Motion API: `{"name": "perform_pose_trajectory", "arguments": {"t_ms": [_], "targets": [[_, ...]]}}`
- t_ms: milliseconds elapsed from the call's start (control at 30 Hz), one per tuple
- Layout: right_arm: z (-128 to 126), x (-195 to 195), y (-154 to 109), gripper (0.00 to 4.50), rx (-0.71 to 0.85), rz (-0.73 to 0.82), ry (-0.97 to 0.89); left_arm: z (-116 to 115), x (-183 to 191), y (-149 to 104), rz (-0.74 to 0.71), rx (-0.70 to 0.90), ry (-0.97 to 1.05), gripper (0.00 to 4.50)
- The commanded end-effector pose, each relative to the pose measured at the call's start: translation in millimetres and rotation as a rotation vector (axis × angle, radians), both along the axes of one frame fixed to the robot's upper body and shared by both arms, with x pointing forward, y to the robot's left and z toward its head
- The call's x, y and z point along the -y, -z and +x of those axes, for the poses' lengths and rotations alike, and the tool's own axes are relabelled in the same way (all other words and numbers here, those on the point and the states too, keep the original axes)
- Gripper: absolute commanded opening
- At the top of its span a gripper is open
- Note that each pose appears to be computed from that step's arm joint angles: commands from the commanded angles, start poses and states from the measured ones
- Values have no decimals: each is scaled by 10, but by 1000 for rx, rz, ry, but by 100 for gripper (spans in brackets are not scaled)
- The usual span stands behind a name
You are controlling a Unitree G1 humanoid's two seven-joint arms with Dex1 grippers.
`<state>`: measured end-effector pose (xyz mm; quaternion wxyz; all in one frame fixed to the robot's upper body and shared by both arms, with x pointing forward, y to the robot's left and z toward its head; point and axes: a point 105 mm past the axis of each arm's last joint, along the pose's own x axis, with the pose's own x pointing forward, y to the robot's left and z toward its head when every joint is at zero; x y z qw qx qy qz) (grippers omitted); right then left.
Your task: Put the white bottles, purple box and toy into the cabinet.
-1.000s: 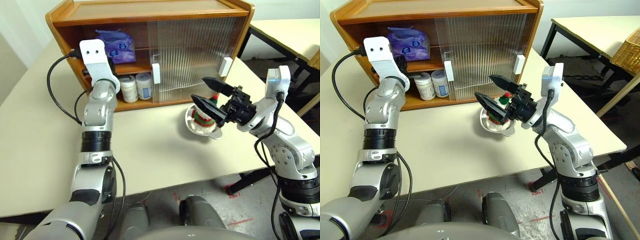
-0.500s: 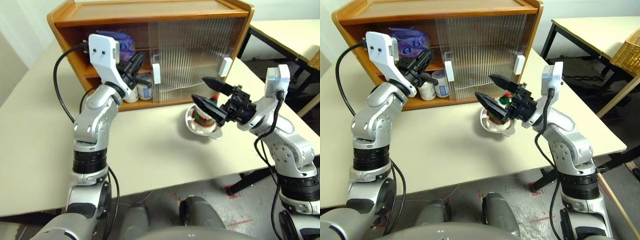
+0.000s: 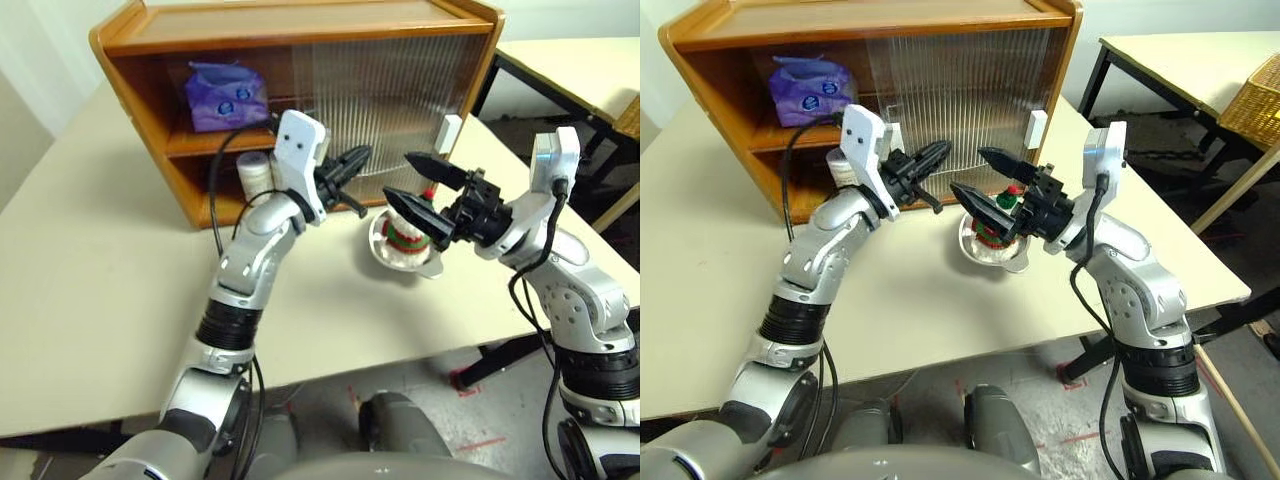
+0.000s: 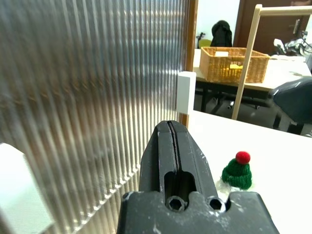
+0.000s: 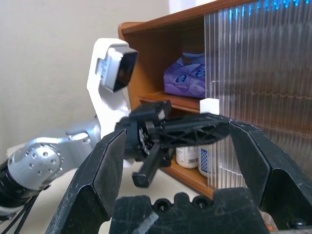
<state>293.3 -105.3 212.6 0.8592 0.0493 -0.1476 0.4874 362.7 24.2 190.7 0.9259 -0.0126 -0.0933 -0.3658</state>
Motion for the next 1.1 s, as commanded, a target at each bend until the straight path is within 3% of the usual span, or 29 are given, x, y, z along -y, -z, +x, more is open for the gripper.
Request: {"name": "perform_pose_trajectory", "arguments": {"t_ms": [33, 333, 1100], "targets": [[-38, -1, -5, 450, 0, -8, 2, 48, -29, 135, 23, 15, -78, 4], [-52, 4, -6, 450, -10, -17, 0, 135, -180, 294, -32, 58, -323, 4], [-51, -11, -35, 450, -6, -25, -14, 315, -464, 315, -94, 141, -651, 4]]}}
